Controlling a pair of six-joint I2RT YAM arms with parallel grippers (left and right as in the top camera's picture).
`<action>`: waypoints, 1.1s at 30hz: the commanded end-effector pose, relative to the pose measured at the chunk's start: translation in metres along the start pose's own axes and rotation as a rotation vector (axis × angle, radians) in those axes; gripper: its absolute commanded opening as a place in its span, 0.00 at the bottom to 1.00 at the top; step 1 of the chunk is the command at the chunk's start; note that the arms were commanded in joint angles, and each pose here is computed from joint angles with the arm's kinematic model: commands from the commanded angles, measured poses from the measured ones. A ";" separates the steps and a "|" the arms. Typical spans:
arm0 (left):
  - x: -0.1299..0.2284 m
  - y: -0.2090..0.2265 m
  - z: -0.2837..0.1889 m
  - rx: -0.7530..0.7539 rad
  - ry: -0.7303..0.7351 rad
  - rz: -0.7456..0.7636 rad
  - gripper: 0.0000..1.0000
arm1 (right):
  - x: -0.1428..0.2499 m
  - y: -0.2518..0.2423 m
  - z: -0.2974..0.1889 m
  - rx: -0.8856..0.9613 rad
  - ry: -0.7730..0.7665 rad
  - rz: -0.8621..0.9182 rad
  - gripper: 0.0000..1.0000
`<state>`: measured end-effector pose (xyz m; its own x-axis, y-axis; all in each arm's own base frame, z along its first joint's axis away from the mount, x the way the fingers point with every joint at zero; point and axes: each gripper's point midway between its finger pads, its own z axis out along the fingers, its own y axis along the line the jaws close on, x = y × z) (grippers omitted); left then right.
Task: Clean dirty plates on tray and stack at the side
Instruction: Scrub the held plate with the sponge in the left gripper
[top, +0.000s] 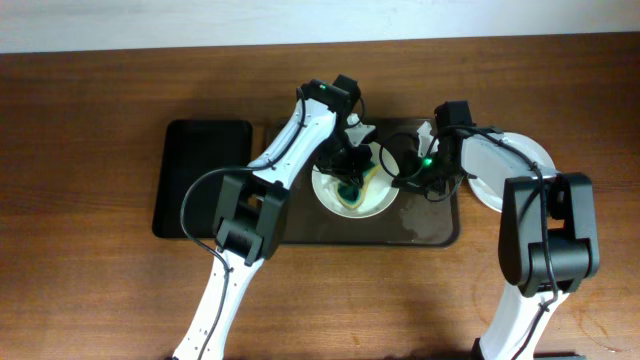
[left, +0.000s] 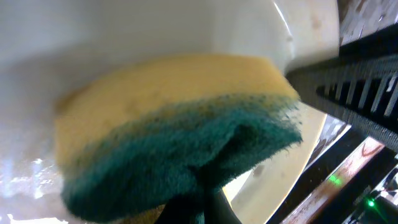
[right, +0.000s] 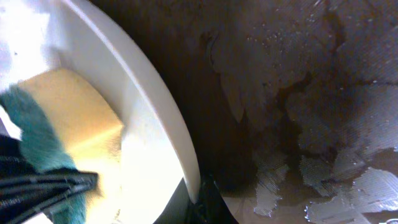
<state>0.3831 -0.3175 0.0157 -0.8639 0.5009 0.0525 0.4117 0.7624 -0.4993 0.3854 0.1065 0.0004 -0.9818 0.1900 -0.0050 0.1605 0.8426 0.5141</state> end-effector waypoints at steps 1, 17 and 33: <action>-0.023 0.063 -0.004 -0.283 -0.102 -0.181 0.00 | 0.022 -0.033 0.025 0.110 0.071 0.051 0.04; -0.008 -0.021 -0.015 0.089 -0.029 0.193 0.00 | 0.022 -0.033 0.025 0.114 0.070 0.052 0.04; -0.015 0.099 -0.051 -0.656 -0.172 -0.345 0.00 | 0.022 -0.033 0.025 0.114 0.070 0.052 0.04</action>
<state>0.4620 -0.2485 0.0203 -0.9709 0.1768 -0.1614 0.1469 0.9724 0.1812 0.3890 0.1153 0.0008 -0.9814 0.1915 -0.0127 0.1559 0.8340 0.5293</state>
